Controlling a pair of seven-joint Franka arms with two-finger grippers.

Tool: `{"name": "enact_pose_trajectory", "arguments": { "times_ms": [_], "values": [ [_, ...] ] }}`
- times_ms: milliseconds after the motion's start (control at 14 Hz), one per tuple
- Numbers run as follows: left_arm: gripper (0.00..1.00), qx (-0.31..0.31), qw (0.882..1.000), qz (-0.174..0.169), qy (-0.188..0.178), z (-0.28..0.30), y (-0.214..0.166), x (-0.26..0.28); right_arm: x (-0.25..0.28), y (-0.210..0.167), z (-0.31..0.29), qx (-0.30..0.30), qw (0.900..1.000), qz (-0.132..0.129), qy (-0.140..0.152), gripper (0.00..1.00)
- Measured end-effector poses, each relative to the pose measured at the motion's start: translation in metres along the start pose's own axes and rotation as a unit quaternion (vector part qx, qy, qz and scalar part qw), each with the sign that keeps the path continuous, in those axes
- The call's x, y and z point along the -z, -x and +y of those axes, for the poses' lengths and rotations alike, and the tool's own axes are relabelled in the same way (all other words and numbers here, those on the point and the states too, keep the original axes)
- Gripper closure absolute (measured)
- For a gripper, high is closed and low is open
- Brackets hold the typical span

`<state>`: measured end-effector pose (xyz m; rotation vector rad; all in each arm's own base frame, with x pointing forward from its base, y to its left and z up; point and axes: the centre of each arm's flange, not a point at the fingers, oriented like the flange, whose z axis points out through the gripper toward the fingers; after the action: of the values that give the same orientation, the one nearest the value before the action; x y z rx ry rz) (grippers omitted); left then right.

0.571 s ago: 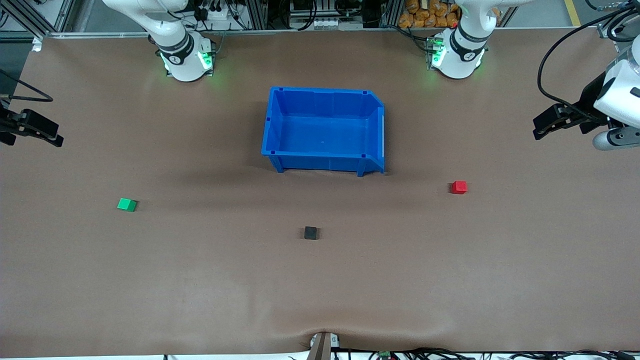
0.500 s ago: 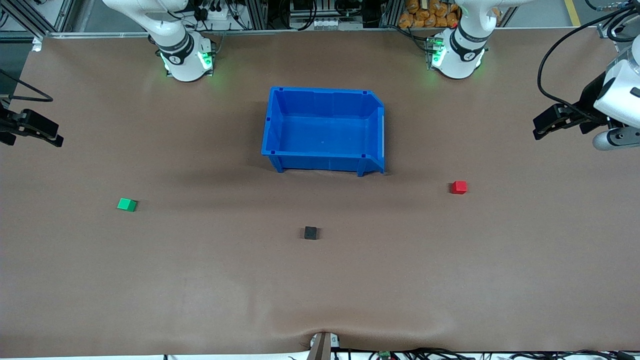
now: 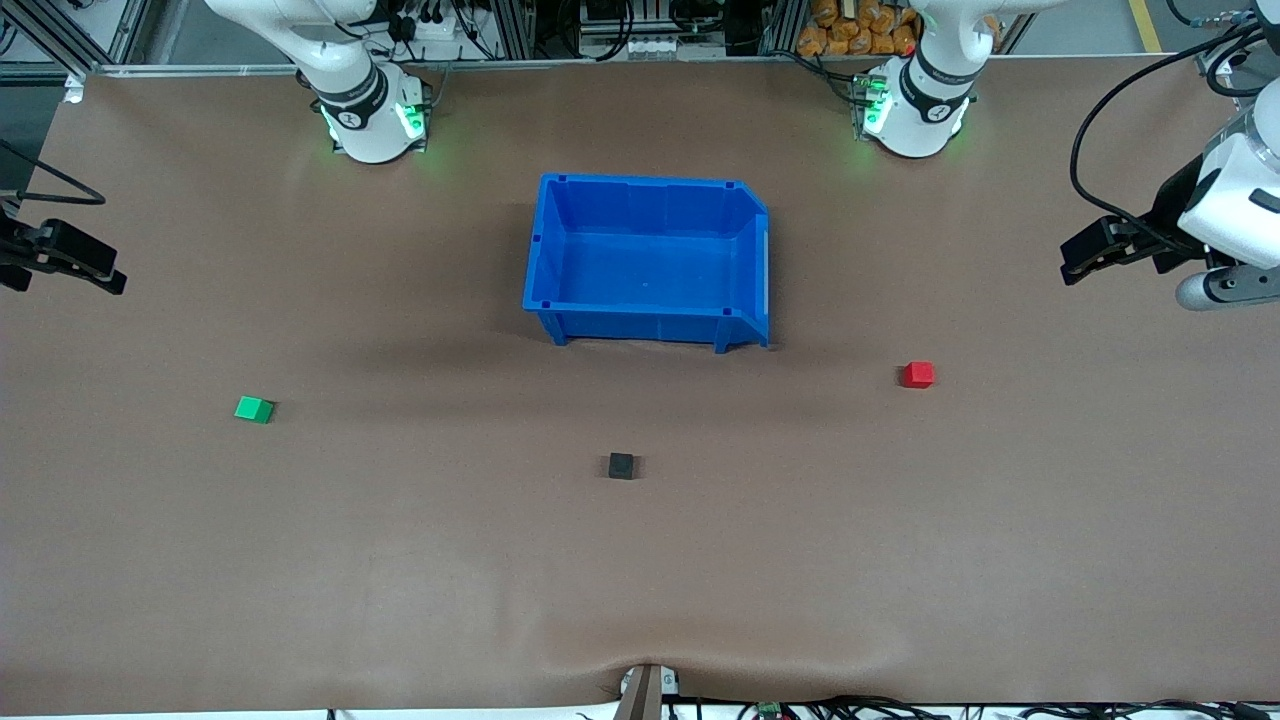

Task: Attach green and red cubes to black cube
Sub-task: 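Reach the left gripper toward the red cube while the right gripper starts moving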

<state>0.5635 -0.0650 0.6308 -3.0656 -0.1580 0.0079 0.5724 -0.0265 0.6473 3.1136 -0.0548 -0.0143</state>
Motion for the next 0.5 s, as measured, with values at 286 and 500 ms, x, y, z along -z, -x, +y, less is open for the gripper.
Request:
{"name": "enact_pose_trajectory", "arguments": {
  "times_ms": [286,500],
  "values": [
    [0.00,-0.001,1.000,-0.001,0.000,0.0013,0.0003,-0.0003,0.0000,0.0000,0.0000,0.000,1.000,0.000,0.000,0.00],
    [0.00,-0.002,1.000,-0.007,-0.001,0.0016,0.0002,-0.0047,0.0000,0.0000,0.0000,0.000,1.000,0.000,0.000,0.00]
  ]
}}
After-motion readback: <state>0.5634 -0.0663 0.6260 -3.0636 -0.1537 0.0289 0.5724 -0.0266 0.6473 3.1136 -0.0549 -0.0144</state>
